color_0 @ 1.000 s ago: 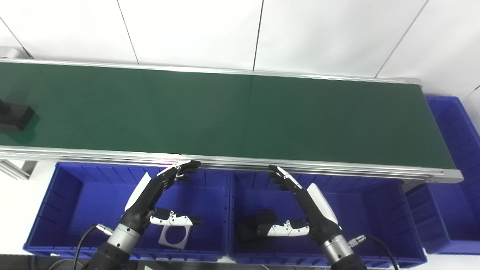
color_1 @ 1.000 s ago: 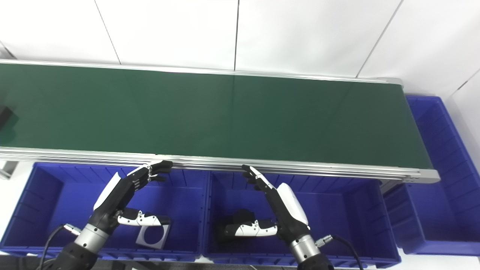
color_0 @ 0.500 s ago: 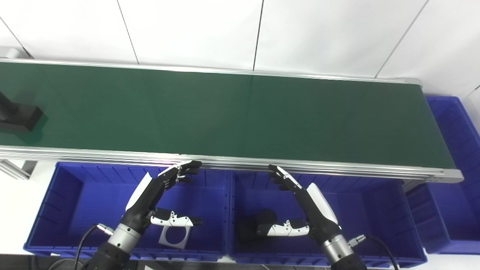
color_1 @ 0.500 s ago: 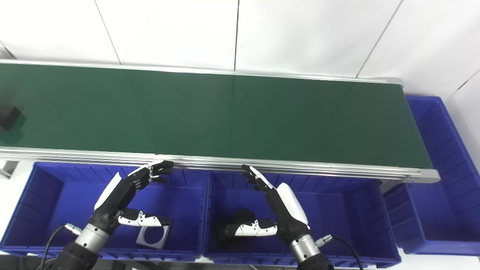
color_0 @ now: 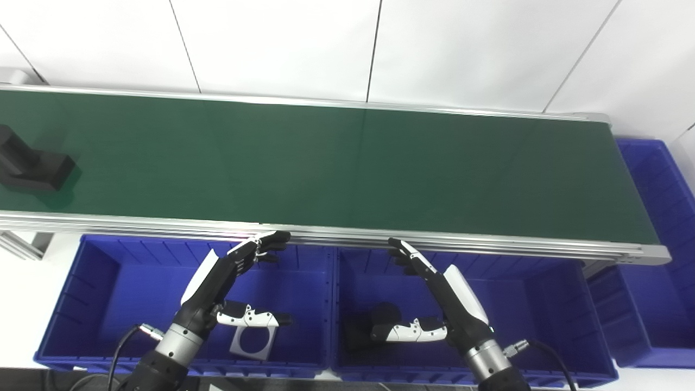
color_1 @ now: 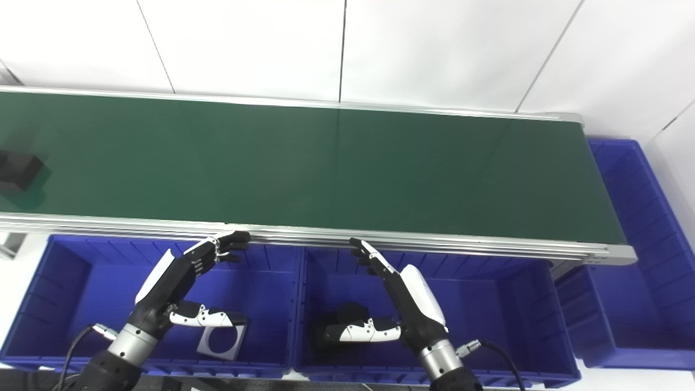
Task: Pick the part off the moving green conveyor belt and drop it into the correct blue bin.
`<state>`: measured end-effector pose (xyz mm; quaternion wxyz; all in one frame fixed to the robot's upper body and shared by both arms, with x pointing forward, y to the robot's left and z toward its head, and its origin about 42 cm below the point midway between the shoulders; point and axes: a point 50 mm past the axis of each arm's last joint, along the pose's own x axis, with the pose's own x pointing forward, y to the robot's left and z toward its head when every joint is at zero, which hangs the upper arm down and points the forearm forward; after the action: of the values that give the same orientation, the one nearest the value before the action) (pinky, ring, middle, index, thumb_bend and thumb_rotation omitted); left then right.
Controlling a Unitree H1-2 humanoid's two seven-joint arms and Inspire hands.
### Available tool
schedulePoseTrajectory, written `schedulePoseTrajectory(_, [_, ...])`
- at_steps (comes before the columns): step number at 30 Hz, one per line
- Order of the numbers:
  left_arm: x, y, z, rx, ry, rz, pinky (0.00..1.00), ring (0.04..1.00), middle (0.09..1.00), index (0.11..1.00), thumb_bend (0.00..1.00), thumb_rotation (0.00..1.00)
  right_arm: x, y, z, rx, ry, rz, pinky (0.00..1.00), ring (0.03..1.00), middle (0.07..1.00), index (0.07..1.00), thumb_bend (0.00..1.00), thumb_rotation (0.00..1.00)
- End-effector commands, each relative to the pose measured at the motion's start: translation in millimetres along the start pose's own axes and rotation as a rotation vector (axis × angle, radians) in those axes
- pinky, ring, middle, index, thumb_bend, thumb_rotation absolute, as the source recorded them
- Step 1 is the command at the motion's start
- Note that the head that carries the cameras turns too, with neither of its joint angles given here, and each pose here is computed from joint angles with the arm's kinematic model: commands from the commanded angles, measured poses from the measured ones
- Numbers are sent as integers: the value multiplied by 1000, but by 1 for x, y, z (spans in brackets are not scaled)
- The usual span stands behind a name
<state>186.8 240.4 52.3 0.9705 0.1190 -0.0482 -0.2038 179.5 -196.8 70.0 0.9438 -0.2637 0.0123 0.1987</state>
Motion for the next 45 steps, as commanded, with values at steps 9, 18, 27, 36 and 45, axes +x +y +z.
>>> schedulePoseTrajectory(9, [7,-25,4,35,-31,-4,706,780,821,811,917,225,-14,-19,-12,23,-69,-33,798,847,871,931,905,434])
schedulePoseTrajectory(18, [14,-47,-4,41,-10,-13,752,785,813,799,922,178,-20,-25,-33,43,-58,-29,836,870,878,943,887,288])
schedulePoseTrajectory(27, [14,-46,-7,71,-3,-8,691,762,800,785,952,182,-17,-20,-46,39,-105,-32,787,838,860,933,892,177])
schedulePoseTrajectory(36, [15,-47,-11,60,5,-13,697,763,800,787,962,180,-17,-21,-46,38,-107,-29,772,834,858,933,898,149])
schedulePoseTrajectory(45, [19,-51,-15,50,11,-11,682,752,793,782,968,162,-16,-22,-52,43,-94,-28,782,839,862,930,908,126])
